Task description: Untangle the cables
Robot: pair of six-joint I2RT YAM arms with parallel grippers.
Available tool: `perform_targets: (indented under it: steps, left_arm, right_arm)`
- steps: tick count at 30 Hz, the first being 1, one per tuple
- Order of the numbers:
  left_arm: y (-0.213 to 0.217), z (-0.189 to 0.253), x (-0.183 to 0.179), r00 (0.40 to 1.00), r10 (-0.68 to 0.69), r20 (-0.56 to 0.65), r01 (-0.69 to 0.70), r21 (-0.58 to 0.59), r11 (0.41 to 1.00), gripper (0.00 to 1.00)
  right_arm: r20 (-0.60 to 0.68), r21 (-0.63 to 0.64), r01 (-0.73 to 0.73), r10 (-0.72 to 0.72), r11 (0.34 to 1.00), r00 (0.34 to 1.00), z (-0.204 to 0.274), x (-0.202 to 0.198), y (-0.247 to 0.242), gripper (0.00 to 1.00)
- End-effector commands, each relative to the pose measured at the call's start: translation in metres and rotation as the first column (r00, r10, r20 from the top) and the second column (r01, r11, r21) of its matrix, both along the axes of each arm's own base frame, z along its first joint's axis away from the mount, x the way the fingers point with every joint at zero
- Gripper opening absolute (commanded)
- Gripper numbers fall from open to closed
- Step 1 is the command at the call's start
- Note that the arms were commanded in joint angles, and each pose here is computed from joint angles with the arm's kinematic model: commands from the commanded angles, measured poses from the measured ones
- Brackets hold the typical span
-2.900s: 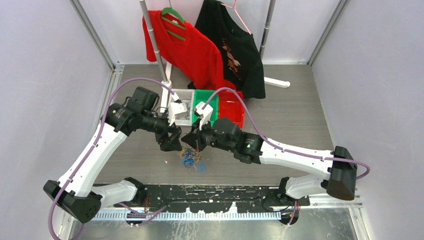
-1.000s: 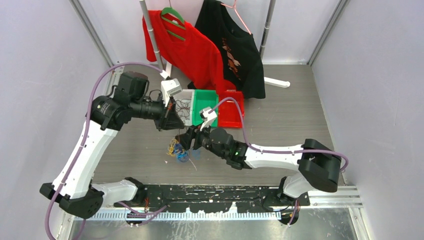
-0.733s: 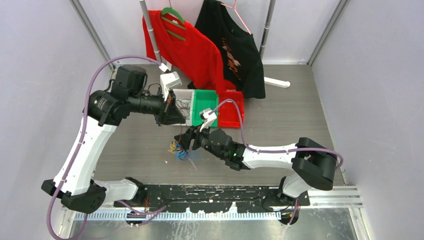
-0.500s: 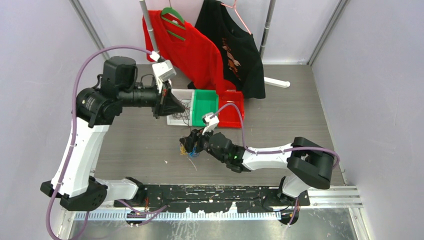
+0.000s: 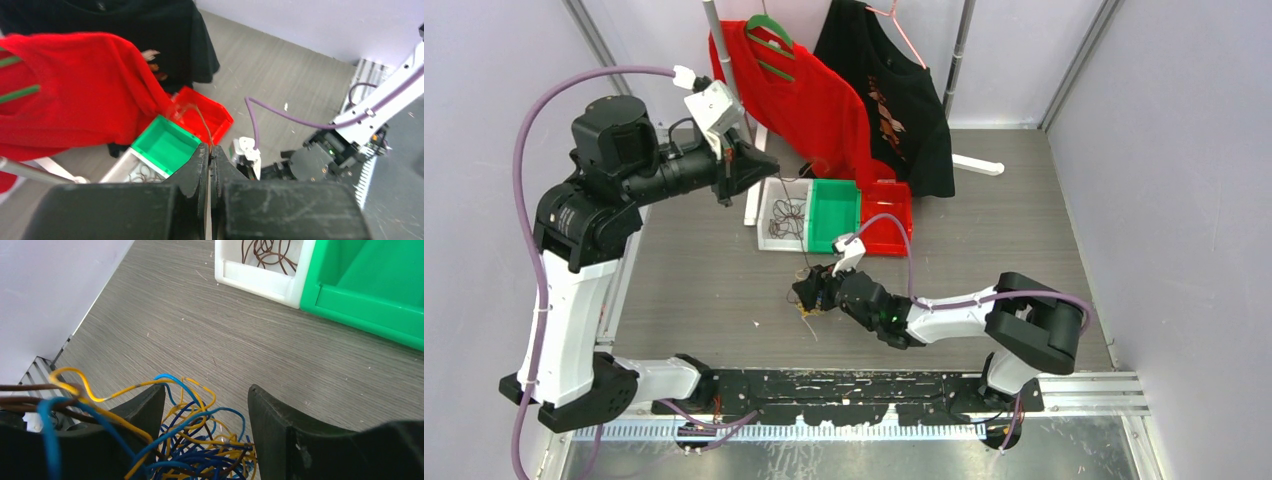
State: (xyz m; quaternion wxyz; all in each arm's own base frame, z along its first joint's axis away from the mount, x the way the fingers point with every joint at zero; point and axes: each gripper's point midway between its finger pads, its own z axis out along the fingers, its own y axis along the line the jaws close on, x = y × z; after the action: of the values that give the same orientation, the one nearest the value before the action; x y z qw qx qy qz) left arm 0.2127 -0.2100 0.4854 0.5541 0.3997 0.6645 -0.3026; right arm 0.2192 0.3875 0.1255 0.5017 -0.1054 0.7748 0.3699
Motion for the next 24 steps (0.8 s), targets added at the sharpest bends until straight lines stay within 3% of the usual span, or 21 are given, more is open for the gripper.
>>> perform_targets:
  steps: [1, 7, 12, 17, 21, 24]
  left_arm:
    - [0.015, 0.078, 0.008, 0.948, 0.109, 0.298, -0.072, -0.134, 0.988, 0.0]
    - [0.029, 0.121, 0.011, 0.885, 0.215, 0.412, -0.132, -0.219, 0.967, 0.0]
    - [0.047, 0.164, 0.009, 0.792, 0.325, 0.517, -0.169, -0.326, 0.93, 0.0]
    - [0.057, 0.19, 0.001, 0.74, 0.37, 0.562, -0.166, -0.382, 0.909, 0.0]
    - [0.052, 0.175, 0.0, 0.779, 0.333, 0.532, -0.161, -0.342, 0.926, 0.0]
    - [0.039, 0.142, -0.002, 0.84, 0.241, 0.485, -0.124, -0.261, 0.957, 0.0]
  right_arm:
    - [-0.032, 0.011, 0.023, -0.023, 1.0, 0.999, -0.012, 0.0, -0.001, 0.66]
    - [-0.078, 0.025, 0.02, -0.018, 0.999, 0.997, -0.025, -0.004, -0.001, 0.65]
    - [-0.124, 0.035, 0.037, -0.033, 0.999, 0.992, -0.035, -0.006, -0.002, 0.63]
    - [-0.155, 0.036, 0.038, -0.032, 0.999, 0.987, -0.044, -0.01, -0.004, 0.61]
    - [-0.148, 0.047, 0.045, -0.038, 0.998, 0.988, -0.039, -0.01, -0.009, 0.58]
    - [-0.108, 0.059, 0.007, 0.0, 0.998, 0.994, -0.017, -0.014, -0.01, 0.63]
